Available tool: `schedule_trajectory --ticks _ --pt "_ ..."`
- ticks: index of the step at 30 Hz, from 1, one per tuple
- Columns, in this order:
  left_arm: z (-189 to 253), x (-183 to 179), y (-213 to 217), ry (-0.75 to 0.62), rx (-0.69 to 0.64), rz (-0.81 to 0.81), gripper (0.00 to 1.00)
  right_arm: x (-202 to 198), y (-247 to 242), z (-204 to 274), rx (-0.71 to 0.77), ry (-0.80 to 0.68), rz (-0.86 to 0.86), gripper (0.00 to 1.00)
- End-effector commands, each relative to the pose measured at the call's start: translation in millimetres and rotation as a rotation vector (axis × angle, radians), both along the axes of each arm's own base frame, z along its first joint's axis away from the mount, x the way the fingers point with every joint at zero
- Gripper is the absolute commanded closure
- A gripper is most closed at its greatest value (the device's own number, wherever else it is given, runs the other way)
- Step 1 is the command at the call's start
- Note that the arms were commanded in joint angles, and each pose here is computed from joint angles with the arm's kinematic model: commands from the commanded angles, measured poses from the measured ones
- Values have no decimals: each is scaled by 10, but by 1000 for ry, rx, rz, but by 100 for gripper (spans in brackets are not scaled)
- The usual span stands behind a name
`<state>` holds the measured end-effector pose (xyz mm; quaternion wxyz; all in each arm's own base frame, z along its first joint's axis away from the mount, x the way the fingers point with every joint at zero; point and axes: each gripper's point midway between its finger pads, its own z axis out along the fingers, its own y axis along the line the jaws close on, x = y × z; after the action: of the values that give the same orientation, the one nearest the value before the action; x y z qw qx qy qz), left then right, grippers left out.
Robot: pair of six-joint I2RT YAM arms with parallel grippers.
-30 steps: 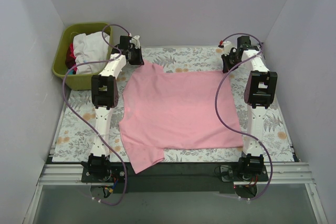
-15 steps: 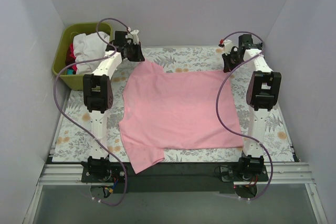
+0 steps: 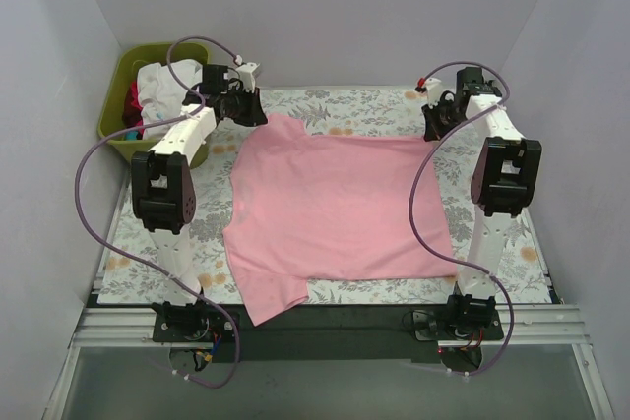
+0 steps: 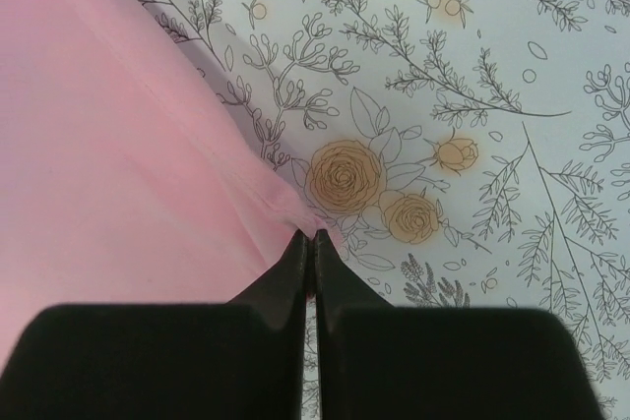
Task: Fold and stack the t-shirts
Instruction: Fold the tshirt
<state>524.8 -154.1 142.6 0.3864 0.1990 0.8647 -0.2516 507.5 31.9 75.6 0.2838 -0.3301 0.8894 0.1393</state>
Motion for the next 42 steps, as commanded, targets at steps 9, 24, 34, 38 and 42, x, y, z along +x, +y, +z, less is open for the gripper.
schedule_trajectory --ticks 9,24,34,38,42 --pt "454 -805 133 -120 22 -121 100 -355 -52 243 23 -33 60 99" --pt "-321 -1692 286 15 132 -223 100 -973 -108 -329 -12 125 124 99" --pt "-784 -1973 419 88 228 -279 100 -1113 -182 -523 -54 172 138 99" --pt "-863 -2027 483 82 280 -295 100 -1149 -198 -506 -59 172 141 99" --pt "-862 -2068 523 68 312 -315 85 -1270 -164 -468 -49 174 171 99"
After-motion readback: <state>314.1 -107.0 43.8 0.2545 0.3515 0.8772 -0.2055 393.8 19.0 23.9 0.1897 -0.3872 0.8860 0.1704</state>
